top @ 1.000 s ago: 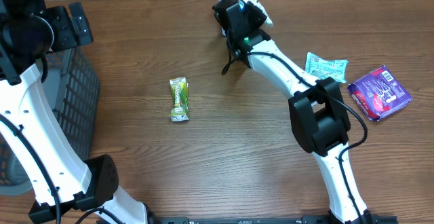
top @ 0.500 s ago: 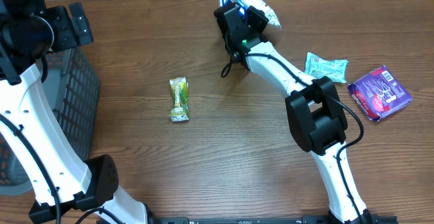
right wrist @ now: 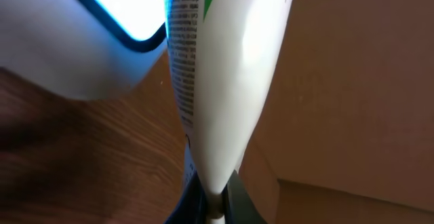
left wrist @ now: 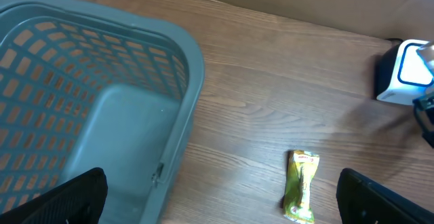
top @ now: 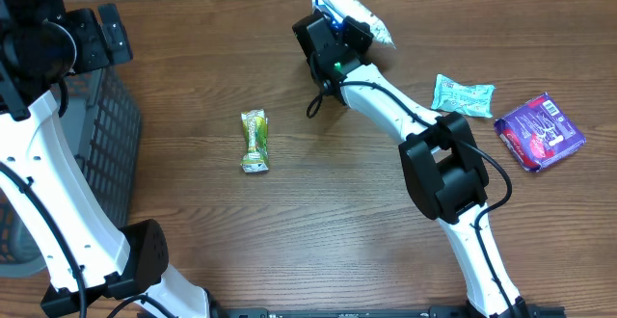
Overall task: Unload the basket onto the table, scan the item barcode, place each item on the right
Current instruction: 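Carry the white tube right and drop it by the purple package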
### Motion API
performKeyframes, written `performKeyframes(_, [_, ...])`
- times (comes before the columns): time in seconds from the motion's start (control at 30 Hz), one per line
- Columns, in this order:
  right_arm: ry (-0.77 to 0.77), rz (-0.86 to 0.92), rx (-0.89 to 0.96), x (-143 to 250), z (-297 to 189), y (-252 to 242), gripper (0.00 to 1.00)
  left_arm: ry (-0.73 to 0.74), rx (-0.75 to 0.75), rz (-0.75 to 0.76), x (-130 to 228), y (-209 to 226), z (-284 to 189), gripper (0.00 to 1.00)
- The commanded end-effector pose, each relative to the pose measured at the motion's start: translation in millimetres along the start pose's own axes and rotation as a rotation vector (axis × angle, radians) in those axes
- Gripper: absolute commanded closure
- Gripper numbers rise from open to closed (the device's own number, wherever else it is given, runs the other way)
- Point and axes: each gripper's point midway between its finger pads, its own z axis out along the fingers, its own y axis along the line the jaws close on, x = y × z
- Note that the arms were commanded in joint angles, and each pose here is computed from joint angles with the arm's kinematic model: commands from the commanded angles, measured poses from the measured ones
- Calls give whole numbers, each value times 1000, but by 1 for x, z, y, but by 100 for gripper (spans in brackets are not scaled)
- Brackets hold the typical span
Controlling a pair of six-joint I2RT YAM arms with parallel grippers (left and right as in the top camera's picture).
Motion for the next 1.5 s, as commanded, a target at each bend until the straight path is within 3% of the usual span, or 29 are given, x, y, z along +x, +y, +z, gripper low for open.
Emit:
performKeyframes(0.0, [-53,113,39,-20,-38,-14,96,3,8,-20,0,-1,2,0])
performKeyframes(0.17, [-188,179,-26,-48,-114,-35,96,3,8,-20,0,-1,2,0])
performKeyframes(0.3, [-263,300,-163,-47,-168,-54,96,3,8,-20,0,-1,2,0])
performKeyframes(0.4, [-233,456,-402,-17,-205,-61,96,3,8,-21,0,-1,2,0])
performKeyframes(0.47, [-107,631,-500,23,-211,-77,96,3,8,-20,0,-1,2,0])
performKeyframes(0.57, [157,930,-467,94,-191,-106,96,3,8,-20,0,-1,2,1])
performKeyframes(0.67, [506,1249,-309,184,-147,-129,96,3,8,-20,0,-1,2,0])
performKeyframes(0.8, [693,1478,-212,246,-83,-134,96,3,8,-20,0,-1,2,0])
performKeyframes(1.0, [738,1707,-261,293,-4,-99,96,3,8,-21,0,-1,2,0])
performKeyframes(1.13, [674,1696,-374,301,23,-76,96,3,8,-21,0,-1,2,0])
performKeyframes(1.2, [667,1649,-386,306,26,-67,77,3,8,-21,0,-1,2,0])
performKeyframes(1.23, [665,1620,-396,307,26,-63,58,3,8,-20,0,-1,2,0])
performKeyframes(1.33, [644,1566,-421,306,26,-64,48,3,8,-20,0,-1,2,0])
performKeyframes(1.47, [558,1513,-577,280,17,-70,47,3,8,-20,0,-1,2,0])
